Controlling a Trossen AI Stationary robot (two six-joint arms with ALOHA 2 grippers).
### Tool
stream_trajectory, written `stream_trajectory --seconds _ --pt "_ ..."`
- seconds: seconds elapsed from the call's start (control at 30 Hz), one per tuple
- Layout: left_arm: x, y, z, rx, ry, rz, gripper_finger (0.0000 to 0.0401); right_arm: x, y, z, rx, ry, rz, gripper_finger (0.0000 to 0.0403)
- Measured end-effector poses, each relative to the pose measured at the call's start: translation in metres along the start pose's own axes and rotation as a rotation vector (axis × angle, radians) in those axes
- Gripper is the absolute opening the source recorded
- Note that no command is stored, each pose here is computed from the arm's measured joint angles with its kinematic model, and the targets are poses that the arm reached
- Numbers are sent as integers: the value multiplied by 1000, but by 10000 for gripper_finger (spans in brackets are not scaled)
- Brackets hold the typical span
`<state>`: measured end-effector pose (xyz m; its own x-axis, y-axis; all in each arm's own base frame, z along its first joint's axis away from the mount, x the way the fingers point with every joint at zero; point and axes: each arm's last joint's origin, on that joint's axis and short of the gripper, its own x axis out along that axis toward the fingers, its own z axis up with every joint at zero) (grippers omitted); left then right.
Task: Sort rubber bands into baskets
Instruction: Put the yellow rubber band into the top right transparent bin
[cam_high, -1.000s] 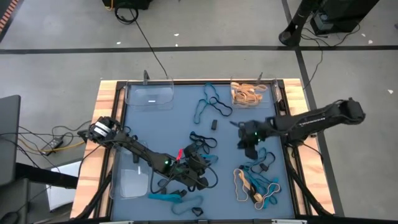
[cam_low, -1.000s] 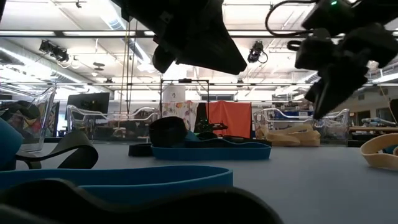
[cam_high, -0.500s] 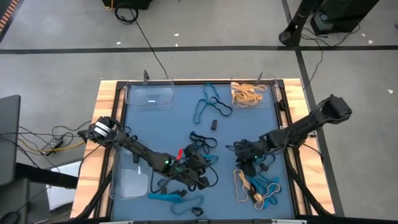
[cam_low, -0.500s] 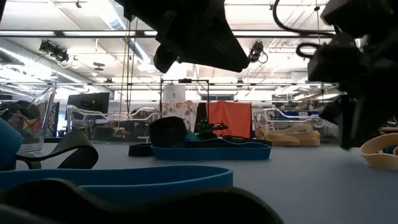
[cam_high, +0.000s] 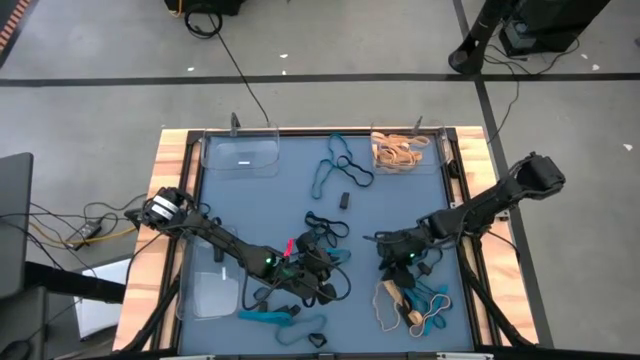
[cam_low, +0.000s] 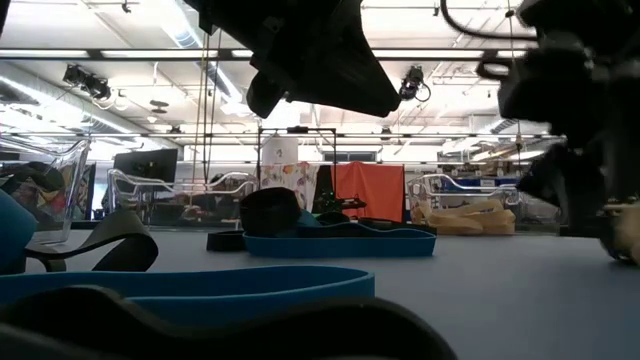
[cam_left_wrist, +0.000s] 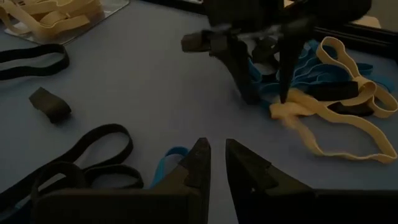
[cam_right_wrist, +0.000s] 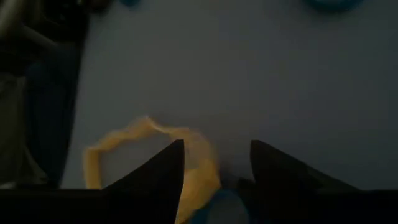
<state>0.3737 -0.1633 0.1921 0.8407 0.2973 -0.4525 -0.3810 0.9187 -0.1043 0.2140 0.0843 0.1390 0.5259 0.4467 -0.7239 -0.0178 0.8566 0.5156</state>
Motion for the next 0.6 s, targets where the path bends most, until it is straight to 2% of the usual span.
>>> stream_trajectory --seconds 0.2,0.43,0.6 --pt "0 0 0 -3 0 0 53 -9 6 3 -10 -38 26 190" --pt "0 0 0 -3 -1 0 53 6 3 -6 -35 -5 -65 190" --pt "0 0 0 -5 -3 -1 53 18 1 -12 -43 32 -84 176"
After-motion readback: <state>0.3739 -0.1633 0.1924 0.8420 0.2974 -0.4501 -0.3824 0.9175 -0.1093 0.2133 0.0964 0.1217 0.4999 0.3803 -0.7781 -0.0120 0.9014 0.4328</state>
